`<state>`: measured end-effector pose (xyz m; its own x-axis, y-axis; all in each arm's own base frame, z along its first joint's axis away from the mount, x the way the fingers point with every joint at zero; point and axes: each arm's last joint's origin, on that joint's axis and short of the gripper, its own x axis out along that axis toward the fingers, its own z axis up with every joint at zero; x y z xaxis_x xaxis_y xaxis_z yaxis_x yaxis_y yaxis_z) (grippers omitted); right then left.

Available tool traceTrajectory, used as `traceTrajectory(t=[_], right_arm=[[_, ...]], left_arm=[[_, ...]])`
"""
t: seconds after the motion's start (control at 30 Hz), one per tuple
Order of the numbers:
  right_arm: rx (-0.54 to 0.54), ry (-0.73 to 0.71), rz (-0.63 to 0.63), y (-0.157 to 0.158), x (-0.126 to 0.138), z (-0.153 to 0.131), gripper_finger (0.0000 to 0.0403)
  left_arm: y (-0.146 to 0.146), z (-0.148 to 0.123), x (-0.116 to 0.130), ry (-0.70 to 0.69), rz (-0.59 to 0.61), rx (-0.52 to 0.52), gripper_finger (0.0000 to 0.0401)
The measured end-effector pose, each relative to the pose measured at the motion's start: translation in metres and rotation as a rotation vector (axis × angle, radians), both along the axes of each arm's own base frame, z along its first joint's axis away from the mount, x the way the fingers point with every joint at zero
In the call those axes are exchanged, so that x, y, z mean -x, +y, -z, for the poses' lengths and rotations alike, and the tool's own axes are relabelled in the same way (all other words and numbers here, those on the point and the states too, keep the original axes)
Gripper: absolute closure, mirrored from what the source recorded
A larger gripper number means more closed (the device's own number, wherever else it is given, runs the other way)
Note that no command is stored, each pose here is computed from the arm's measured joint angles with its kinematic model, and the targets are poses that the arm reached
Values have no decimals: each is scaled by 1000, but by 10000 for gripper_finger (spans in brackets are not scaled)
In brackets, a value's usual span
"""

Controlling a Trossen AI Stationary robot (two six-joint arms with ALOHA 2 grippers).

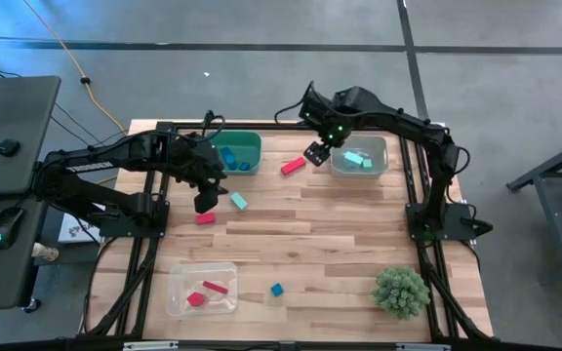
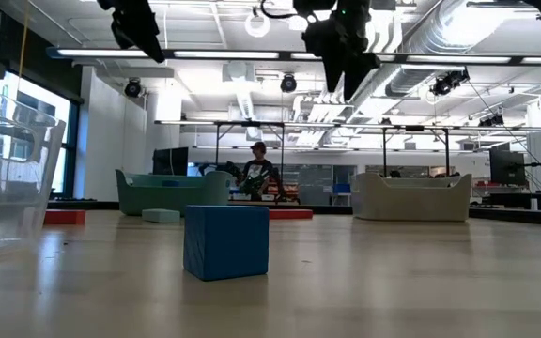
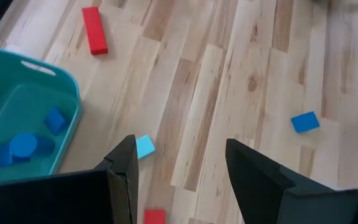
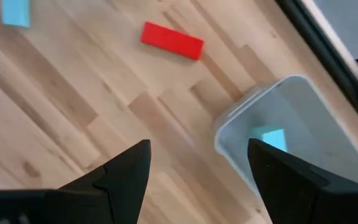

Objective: Sort & place blocks by color
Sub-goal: Put the red block into the transparent bin

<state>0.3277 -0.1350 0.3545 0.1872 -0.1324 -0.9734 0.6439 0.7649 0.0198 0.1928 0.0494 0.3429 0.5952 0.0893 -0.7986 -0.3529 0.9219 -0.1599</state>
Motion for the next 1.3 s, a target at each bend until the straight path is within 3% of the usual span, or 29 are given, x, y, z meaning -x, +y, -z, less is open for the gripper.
traceTrajectory(t=[0.27,0.47,0.67,0.8,1.3], right_arm=[[-13,-8,-5,36,-12,0,147],[-19,-14,-10,62,-19,0,147],[6,-14,-21,83,-23,0,147],[4,-16,-37,93,-24,0,147],[6,-14,-69,101,-25,0,147]], left_arm=[[3,-7,-10,-121,-12,-32,242],[4,-7,-11,-123,-33,-34,242],[1,0,-4,-9,7,-26,242],[-1,8,2,100,-35,43,242],[-5,19,19,290,-128,155,242]])
